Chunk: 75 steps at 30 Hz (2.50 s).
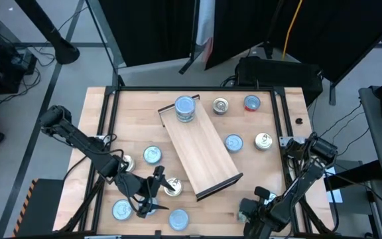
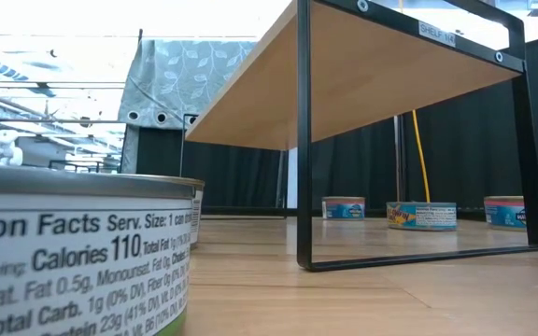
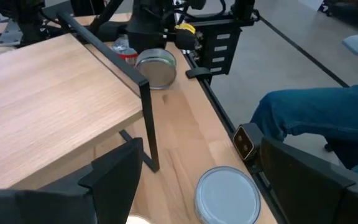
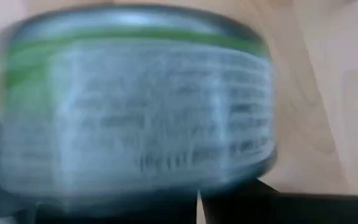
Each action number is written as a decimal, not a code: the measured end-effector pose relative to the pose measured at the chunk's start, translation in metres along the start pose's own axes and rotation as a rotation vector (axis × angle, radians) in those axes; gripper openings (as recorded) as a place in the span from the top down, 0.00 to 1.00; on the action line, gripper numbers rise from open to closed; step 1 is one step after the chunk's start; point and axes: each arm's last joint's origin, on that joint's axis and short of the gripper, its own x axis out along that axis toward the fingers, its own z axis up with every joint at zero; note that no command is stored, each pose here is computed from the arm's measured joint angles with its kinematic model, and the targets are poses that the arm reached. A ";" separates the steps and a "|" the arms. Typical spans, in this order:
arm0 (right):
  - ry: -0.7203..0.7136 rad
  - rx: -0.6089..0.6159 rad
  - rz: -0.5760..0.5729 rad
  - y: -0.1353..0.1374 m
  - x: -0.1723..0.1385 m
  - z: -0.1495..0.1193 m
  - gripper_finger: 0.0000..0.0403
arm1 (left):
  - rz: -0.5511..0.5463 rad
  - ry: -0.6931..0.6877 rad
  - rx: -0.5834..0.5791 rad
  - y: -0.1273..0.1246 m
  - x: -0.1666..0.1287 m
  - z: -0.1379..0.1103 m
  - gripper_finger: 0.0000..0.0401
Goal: Stack canned seafood by type on shelf
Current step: Stack the green tuna can on top of the other tuna can on the shelf
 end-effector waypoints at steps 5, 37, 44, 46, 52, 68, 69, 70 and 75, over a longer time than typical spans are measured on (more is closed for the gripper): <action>0.020 -0.006 -0.063 -0.003 0.006 -0.003 1.00 | -0.002 -0.010 -0.003 0.000 0.000 0.001 0.20; -0.062 -1.035 -0.017 0.008 -0.087 0.046 0.44 | -0.002 -0.051 -0.011 -0.002 -0.001 0.005 0.20; 0.115 -1.155 -0.005 -0.007 -0.071 0.058 0.42 | 0.005 -0.062 -0.014 -0.002 -0.001 0.006 0.20; 0.147 -1.178 -0.011 -0.012 -0.063 0.058 0.42 | 0.005 -0.061 -0.014 -0.002 -0.001 0.006 0.20; 0.239 -1.240 -0.046 -0.029 -0.039 0.059 0.42 | 0.007 -0.054 -0.010 -0.001 -0.001 0.005 0.20; 0.247 -1.181 -0.048 -0.034 -0.033 0.063 0.70 | 0.023 0.018 0.017 0.000 0.000 -0.002 0.20; 0.248 -1.165 -0.039 -0.033 -0.033 0.062 0.70 | 0.024 0.020 0.018 0.000 0.000 -0.002 0.20; 0.247 -1.149 -0.031 -0.032 -0.034 0.062 0.70 | 0.024 0.024 0.019 0.001 0.000 -0.003 0.20; 0.197 -1.088 0.011 -0.018 -0.046 0.058 0.66 | 0.026 0.031 0.021 0.001 0.000 -0.003 0.20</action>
